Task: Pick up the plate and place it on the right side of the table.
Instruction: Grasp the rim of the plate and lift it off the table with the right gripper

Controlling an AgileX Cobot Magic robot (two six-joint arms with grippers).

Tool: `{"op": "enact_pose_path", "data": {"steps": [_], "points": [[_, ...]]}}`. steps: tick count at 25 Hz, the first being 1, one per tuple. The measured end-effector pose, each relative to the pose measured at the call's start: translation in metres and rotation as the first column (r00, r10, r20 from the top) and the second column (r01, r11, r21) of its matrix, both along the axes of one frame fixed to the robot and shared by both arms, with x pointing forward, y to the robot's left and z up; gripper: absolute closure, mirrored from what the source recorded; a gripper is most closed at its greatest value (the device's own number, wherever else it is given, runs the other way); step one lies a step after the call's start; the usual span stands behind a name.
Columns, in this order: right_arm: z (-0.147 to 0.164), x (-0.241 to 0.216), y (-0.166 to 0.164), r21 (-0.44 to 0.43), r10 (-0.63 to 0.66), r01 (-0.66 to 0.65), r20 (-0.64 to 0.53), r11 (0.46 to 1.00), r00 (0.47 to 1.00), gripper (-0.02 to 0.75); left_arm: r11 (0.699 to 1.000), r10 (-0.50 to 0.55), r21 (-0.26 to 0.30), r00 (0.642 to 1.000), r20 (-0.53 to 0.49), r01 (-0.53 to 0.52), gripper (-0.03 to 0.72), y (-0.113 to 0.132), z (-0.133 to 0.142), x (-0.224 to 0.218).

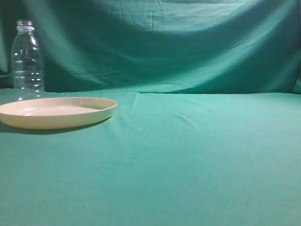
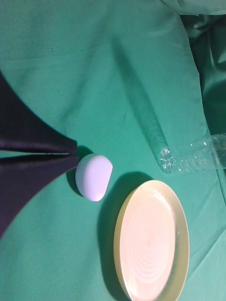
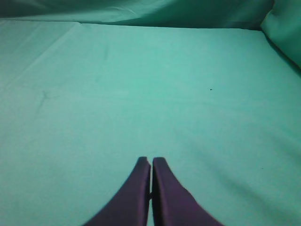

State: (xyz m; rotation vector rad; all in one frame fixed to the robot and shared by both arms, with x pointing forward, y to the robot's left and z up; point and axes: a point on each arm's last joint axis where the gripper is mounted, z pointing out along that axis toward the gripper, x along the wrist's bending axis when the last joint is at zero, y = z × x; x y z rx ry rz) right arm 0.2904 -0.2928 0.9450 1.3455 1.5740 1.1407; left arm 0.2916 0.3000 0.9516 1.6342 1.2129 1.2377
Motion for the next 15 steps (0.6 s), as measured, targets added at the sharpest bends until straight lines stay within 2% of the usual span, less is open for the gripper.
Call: {"op": "enact_pose_path", "data": {"steps": [15], "points": [[0.0, 0.0, 0.0, 0.0, 0.0, 0.0, 0.0, 1.0, 1.0, 0.738, 1.0, 0.0, 0.0, 1.0, 0.0, 0.0, 0.688, 0.0, 0.0, 0.0]]}}
